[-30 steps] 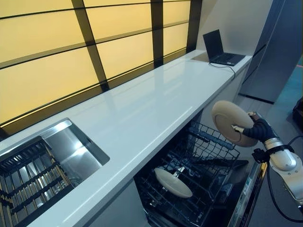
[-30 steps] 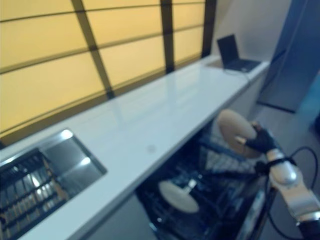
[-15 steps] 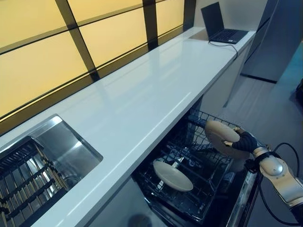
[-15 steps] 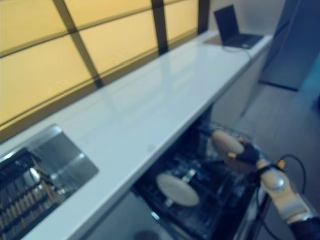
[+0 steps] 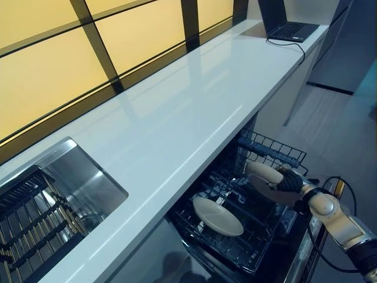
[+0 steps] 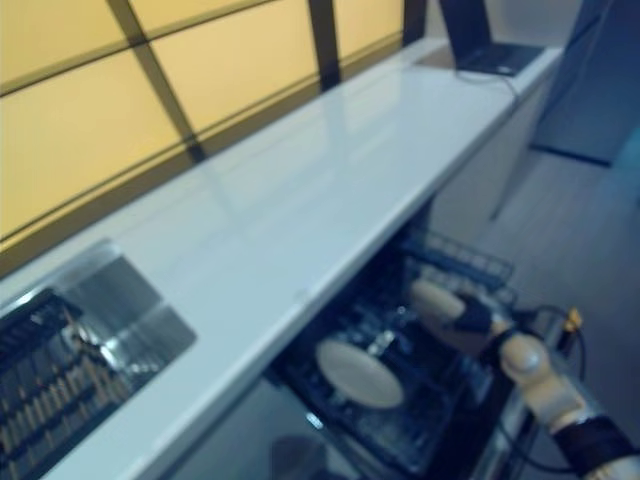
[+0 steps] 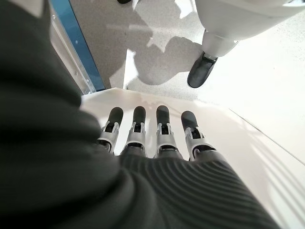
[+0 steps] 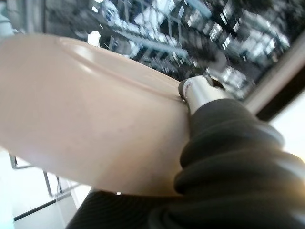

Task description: Take plates into dishwasher

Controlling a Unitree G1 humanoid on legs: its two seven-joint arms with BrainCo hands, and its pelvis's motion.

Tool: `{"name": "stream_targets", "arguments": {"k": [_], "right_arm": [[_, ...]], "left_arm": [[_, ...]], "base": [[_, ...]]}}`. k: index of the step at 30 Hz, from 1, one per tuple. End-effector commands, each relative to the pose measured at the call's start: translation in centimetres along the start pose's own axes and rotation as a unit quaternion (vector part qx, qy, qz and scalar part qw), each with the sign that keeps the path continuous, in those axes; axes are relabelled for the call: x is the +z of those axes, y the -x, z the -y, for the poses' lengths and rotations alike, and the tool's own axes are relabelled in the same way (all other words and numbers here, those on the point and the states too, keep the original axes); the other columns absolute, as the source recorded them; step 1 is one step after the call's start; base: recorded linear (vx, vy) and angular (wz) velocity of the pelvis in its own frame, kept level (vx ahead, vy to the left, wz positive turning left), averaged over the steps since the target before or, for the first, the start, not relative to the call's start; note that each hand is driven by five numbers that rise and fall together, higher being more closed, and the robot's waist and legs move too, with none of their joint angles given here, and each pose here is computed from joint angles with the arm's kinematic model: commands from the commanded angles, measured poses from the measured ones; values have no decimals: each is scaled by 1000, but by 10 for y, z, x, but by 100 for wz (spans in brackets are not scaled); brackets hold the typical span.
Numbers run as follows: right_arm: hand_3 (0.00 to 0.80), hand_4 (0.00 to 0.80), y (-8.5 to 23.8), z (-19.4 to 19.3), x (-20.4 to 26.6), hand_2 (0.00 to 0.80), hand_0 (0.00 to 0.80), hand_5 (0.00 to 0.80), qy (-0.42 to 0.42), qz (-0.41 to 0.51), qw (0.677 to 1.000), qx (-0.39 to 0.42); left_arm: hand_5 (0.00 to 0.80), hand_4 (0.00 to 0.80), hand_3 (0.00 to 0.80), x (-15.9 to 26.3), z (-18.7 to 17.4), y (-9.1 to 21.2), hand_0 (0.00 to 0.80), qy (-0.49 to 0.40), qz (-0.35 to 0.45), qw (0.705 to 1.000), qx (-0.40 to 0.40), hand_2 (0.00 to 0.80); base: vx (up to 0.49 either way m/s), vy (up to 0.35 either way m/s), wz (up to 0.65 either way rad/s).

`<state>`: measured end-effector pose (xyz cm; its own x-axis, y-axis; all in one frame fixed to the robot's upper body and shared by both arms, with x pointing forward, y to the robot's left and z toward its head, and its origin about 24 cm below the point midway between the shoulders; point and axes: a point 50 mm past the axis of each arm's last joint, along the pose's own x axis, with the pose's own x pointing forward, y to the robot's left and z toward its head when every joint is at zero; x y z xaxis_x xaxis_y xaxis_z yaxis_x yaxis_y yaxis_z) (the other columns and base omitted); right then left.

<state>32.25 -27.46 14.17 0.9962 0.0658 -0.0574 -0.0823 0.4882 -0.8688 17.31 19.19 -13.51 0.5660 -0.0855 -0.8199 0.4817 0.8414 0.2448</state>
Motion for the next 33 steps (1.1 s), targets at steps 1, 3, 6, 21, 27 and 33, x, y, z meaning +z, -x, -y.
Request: {"name": "stream_targets", "arguments": {"k": [1, 3, 6, 21, 27, 33], "right_arm": [[800, 800, -20, 26, 34, 800, 800, 800, 28, 54, 998, -34], [800, 800, -24, 29, 34, 800, 800, 800, 39, 47, 998, -32], [800, 800, -27, 35, 32, 800, 800, 800, 56, 35, 997, -37], [800, 800, -39, 60, 29, 800, 800, 800, 86, -19, 994, -65], [800, 800, -43, 62, 23, 800, 800, 800, 69, -56, 993, -83], [800, 800, -46, 60, 18, 800, 800, 800, 56, -88, 990, -95]], "left_arm": [[0, 0, 0, 8, -19, -1, 0, -45, 2, 999, 9, 0], [0, 0, 0, 12, -19, -2, 0, -50, 7, 999, 8, 0], [0, 0, 0, 16, -20, -2, 0, -57, 13, 998, 7, 0], [0, 0, 0, 32, -20, -4, 0, -80, 36, 996, -6, 0], [0, 0, 0, 38, -20, -5, 0, -82, 43, 996, -7, 0], [0, 0, 0, 44, -19, -6, 0, -82, 49, 995, -7, 0]], "base": [[-24, -1, 5], [0, 0, 0], [-24, 0, 1], [-8, -1, 4], [2, 2, 2], [0, 0, 0]]}}
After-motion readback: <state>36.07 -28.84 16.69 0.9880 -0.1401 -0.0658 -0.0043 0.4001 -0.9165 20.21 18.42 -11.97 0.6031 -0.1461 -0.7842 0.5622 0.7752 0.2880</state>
